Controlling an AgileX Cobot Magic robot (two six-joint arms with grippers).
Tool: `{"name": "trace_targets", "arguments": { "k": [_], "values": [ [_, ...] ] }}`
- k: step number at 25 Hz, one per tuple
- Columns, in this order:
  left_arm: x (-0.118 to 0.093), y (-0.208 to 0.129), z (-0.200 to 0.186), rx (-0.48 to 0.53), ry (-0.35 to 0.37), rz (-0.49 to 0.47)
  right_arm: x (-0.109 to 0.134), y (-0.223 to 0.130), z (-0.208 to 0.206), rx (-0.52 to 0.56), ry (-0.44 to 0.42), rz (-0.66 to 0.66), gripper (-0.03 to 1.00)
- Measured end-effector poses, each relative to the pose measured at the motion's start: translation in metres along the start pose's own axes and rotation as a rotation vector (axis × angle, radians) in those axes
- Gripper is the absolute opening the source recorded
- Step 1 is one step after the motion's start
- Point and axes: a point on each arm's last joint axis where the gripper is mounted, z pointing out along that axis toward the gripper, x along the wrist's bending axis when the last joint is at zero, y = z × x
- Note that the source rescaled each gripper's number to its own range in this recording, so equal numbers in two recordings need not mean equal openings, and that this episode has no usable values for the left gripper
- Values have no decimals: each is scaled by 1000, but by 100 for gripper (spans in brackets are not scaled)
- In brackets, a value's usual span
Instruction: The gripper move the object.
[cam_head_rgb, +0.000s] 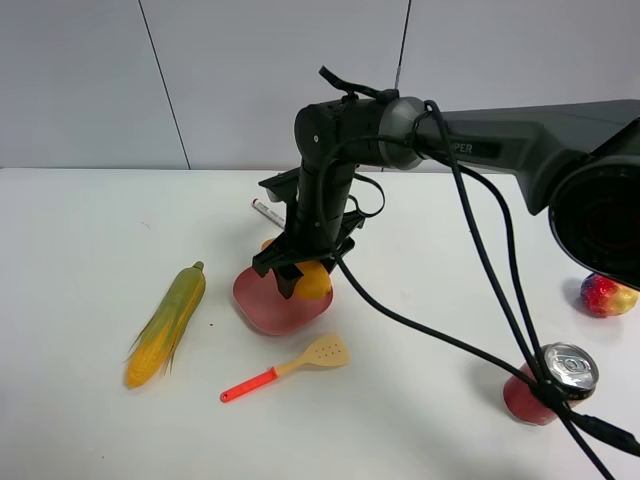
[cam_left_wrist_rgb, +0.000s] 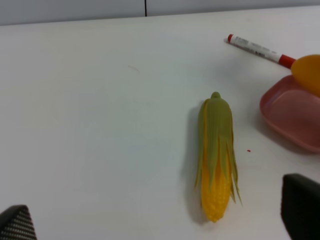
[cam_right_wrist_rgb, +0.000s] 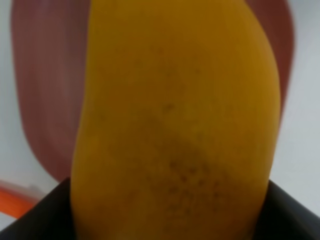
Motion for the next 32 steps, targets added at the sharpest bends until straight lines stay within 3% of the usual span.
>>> {"name": "trace_targets", "arguments": {
  "k": [8,11,13,20,23,28,32],
  "values": [
    [0,0,0,0,0,0,7,-1,10,25,31,-25,1],
    [0,0,0,0,0,0,6,0,10,13,29,-25,25],
    [0,0,0,0,0,0,5,1,10,2,13,-9,35],
    [0,0,0,0,0,0,3,0,9,10,-12,25,40],
    [0,0,0,0,0,0,5,2,-8,-53,-13,18,40],
    [0,0,0,0,0,0,-1,3,-83,-277,-13,48,40],
    [0,0,0,0,0,0,-22,-11,-147,-428,-93,79,40]
  ]
}}
